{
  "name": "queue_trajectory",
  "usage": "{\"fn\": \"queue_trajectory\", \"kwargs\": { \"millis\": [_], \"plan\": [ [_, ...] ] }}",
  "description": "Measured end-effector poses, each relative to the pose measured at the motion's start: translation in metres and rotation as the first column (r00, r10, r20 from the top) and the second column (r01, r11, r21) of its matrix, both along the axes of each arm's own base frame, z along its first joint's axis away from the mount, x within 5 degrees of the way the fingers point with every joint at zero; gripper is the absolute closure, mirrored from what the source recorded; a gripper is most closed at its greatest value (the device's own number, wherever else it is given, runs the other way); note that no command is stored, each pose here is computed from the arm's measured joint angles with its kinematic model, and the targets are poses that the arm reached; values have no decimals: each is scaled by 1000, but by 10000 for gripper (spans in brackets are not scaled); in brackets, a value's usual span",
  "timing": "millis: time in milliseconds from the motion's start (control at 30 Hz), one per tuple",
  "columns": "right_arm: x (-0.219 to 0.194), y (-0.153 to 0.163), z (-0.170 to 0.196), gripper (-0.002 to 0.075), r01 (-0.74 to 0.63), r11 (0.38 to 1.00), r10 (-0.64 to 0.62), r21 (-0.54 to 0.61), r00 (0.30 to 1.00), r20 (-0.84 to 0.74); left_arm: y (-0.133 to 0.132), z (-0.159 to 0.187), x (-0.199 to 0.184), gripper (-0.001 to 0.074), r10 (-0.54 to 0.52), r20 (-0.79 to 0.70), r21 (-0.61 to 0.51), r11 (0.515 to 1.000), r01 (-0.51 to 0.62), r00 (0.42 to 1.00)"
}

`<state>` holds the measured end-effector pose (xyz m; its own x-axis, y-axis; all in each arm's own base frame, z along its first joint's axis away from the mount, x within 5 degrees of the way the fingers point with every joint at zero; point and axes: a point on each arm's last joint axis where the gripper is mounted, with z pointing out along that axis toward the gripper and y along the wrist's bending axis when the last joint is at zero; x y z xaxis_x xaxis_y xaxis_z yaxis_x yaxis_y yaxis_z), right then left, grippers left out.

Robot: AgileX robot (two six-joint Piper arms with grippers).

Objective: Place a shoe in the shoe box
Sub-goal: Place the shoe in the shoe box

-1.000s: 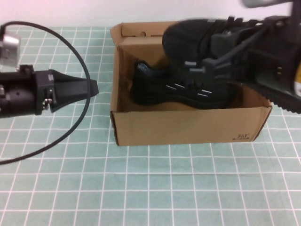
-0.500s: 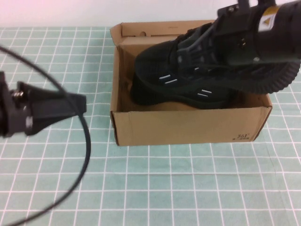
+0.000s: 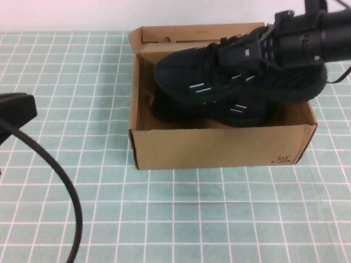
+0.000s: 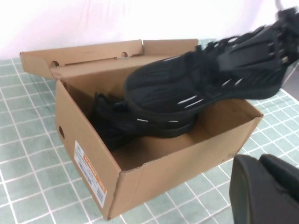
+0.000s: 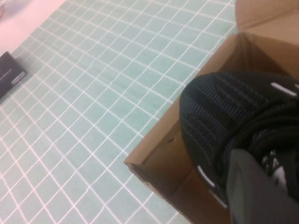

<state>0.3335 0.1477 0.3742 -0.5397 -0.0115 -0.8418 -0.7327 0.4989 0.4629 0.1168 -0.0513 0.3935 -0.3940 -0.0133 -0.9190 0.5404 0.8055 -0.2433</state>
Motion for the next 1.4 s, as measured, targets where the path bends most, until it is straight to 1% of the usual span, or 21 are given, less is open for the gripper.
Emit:
{"fn": "queue_trajectory", "kwargs": {
  "millis": [133,333,500,633,867,967,1000,1033,1067,1100,1233,1267,1300,1333,1400],
  "plan": [
    [7,4,-15,733,-32,999,32,-1,998,-48,0,0,-1,737,3,-14,-7,1000,-4,1000],
    [17,7,-31,733,-64,998,64,-25,998,-29,0,0,-1,738,5,-17,-11,1000,-5,1000],
    [24,10,-44,733,-74,997,73,-10,995,-67,0,0,-1,738,5,-17,-11,1000,-5,1000],
    [27,13,-53,733,-123,992,123,1,991,-58,0,0,-1,738,5,-17,-11,1000,-6,1000],
    [33,16,-70,733,-159,987,160,14,982,-99,0,0,-1,738,5,-17,-11,1000,-6,1000],
    [32,17,-72,725,-184,983,184,5,980,-81,0,0,-1,738,5,-17,-11,1000,-6,1000],
    [32,18,-72,707,-196,981,196,-5,979,-65,0,0,-1,738,6,-17,-9,1000,-6,1000],
    [31,18,-73,671,-205,979,204,-15,977,-57,0,0,-1,738,6,-17,-9,1000,-6,1000],
    [31,17,-73,615,-208,978,206,-24,977,-57,0,0,-1,738,6,-17,-9,1000,-6,1000],
    [31,17,-74,539,-211,977,209,-34,976,-57,0,0,-1,738,6,-17,-9,1000,-6,1000],
    [30,14,-75,186,-195,978,189,-69,978,-91,0,-1,-2,738,0,-22,-8,1000,-1,1000],
    [29,13,-74,135,-185,980,177,-80,979,-96,-1,-1,-2,738,-4,-25,-7,1000,3,1000],
    [29,12,-74,95,-178,980,169,-89,980,-104,-1,-1,-2,738,-7,-28,-6,1000,7,1000],
    [28,12,-73,80,-174,980,164,-99,981,-106,-1,-2,-3,738,-13,-33,-5,1000,13,999],
    [26,10,-70,82,-177,977,166,-117,981,-97,-2,-3,-4,738,-24,-42,-3,1000,24,999]
  ]
}}
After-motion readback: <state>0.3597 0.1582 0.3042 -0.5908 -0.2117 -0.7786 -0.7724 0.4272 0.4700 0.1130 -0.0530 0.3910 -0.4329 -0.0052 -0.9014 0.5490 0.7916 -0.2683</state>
